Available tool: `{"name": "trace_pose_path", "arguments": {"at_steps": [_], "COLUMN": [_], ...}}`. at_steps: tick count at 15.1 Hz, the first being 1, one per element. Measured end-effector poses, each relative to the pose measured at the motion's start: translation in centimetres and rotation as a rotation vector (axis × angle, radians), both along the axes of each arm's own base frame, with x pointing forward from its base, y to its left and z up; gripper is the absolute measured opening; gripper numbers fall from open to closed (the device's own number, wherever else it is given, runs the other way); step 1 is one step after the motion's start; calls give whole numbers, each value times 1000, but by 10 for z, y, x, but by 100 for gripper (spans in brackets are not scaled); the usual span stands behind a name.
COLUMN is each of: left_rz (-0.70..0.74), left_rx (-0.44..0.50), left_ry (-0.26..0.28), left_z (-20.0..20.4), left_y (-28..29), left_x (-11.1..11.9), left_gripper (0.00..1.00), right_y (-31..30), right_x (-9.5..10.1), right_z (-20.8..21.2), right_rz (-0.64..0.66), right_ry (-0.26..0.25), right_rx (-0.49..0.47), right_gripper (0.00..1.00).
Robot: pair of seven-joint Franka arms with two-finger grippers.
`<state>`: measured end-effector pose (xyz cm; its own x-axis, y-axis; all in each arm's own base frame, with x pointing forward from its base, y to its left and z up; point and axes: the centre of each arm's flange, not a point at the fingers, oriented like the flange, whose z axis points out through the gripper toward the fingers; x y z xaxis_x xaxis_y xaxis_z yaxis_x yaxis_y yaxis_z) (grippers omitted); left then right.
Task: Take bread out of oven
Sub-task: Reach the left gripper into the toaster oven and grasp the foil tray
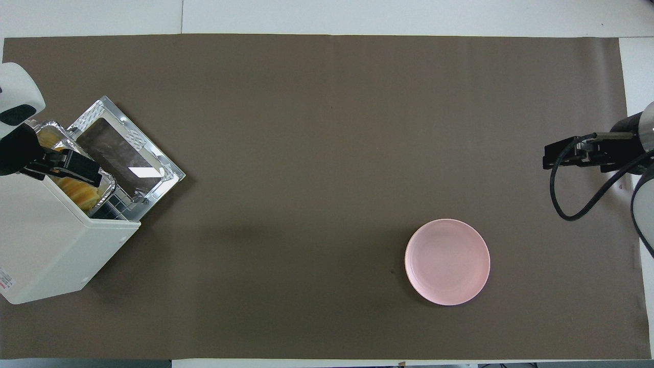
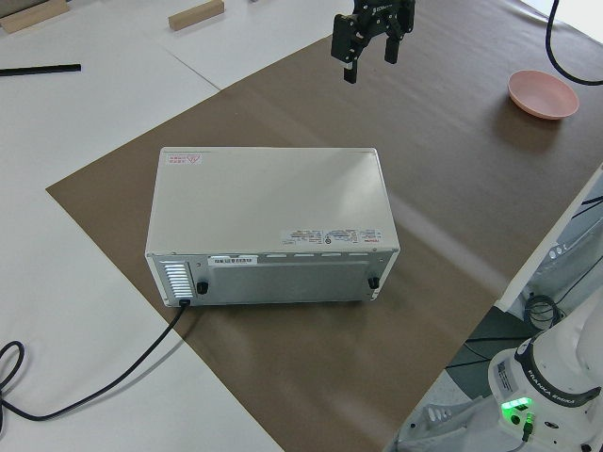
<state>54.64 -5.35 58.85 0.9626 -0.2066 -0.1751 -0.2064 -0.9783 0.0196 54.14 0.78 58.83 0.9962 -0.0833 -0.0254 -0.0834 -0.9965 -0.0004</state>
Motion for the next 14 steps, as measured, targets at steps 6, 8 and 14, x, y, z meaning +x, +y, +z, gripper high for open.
{"name": "trace_pose_path", "arguments": {"at_steps": [6, 8, 14], "left_rz": [159, 255, 599], "left_rx": [19, 44, 141], "left_ry": [-65, -48, -31], "left_z": [-9, -29, -84], "left_y": [1, -1, 29], "left_x": [23, 52, 115], "left_gripper": [100, 100, 100], "right_y": [0, 0, 0], "right_x": [0, 0, 0], "right_z": [0, 0, 0], "right_rz": [0, 0, 0], "right_ry": [0, 0, 0], "right_rx": [0, 0, 0], "right_gripper": [100, 100, 100]}}
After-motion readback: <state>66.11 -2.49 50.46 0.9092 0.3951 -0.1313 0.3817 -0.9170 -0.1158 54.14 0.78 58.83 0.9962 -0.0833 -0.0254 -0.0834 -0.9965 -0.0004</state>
